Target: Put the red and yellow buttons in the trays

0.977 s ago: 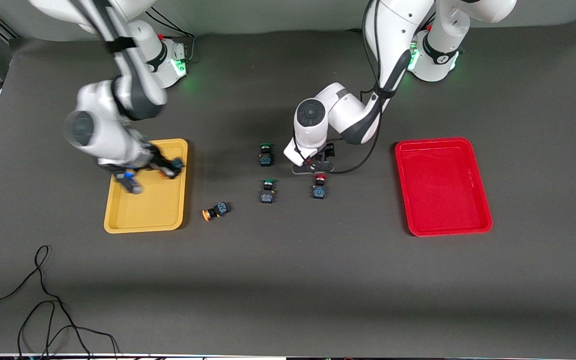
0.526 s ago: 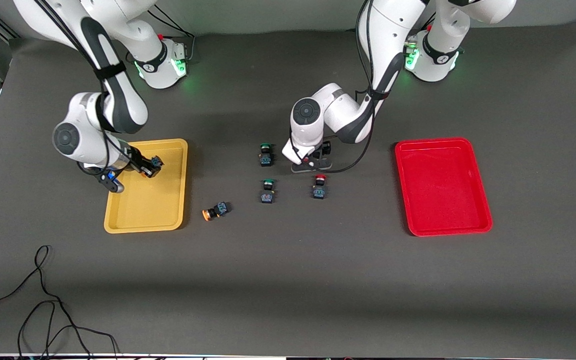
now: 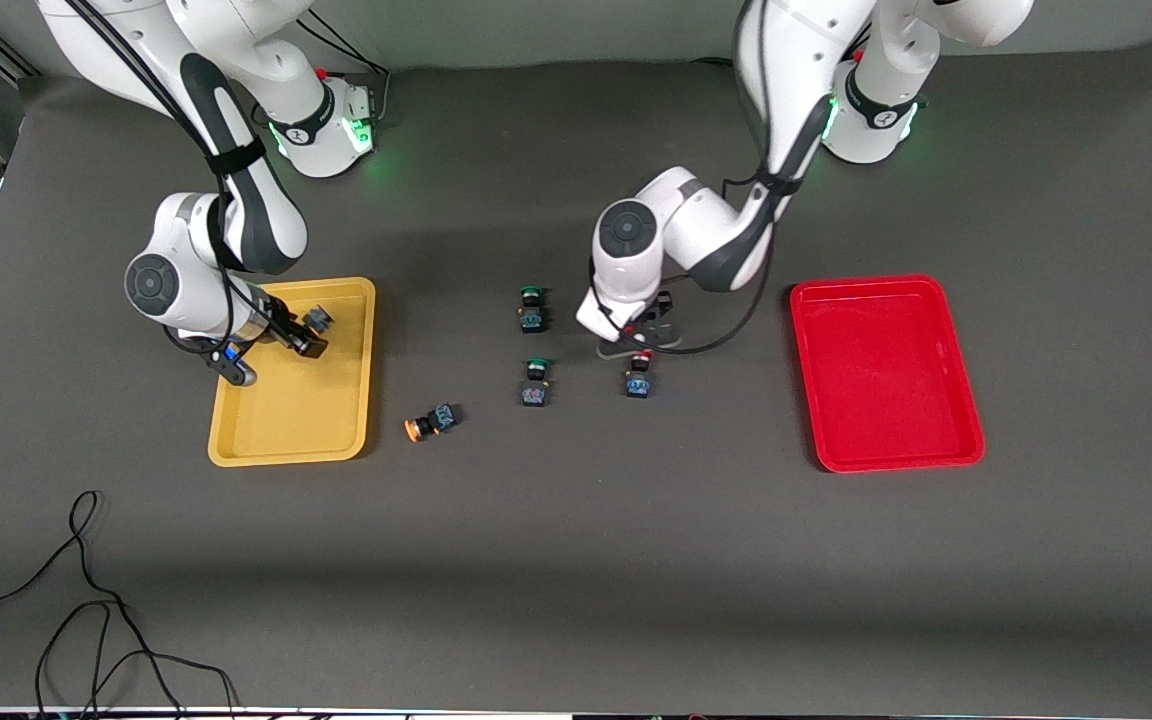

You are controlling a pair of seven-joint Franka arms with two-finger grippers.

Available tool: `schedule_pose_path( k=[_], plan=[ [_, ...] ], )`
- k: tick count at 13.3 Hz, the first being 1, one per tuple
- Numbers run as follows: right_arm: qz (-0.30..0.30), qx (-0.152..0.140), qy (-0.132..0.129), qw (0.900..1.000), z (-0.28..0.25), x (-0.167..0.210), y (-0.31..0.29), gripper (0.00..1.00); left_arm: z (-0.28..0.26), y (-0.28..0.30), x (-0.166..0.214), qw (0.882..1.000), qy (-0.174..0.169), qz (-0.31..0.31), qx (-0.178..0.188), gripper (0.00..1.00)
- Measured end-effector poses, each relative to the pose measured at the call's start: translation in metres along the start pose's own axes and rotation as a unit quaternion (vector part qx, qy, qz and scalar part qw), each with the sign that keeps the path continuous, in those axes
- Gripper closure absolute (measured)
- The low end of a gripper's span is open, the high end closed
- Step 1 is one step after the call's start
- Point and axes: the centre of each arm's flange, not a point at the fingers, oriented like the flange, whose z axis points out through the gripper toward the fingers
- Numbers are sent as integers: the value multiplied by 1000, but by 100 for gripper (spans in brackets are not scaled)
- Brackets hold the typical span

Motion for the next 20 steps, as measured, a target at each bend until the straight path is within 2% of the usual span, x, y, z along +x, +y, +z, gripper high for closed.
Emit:
schedule_pose_path(
  k=[1,4,6,8,10,13,15,18,19,20],
  plan=[
    [6,9,2,1000,-21,1,-15,1,-27,-13,13,1000,-4,-2,0,67],
    [34,41,13,998,-100,-6,-84,0,-93,-73,50,999,-41,28,3,67],
    [48,65,13,997,-122,-25,-139,0,-104,-128,76,997,-61,50,8,67],
    [56,66,10,996,-101,-41,-192,0,-92,-189,104,994,-80,78,7,67],
    [63,57,25,996,-58,-34,-220,0,-72,-251,133,990,-97,101,2,67],
    [74,35,41,996,15,-20,-231,0,-29,-312,166,990,-73,117,6,67],
    [80,27,38,996,34,-21,-233,0,16,-317,172,991,-52,122,4,67],
    [84,36,25,995,35,-30,-239,0,57,-308,170,990,-53,131,2,67],
    [82,36,23,996,36,-33,-240,5,56,-307,170,990,-52,134,2,61],
    [81,34,22,996,38,-35,-240,5,53,-306,172,989,-50,138,2,49]
  ],
)
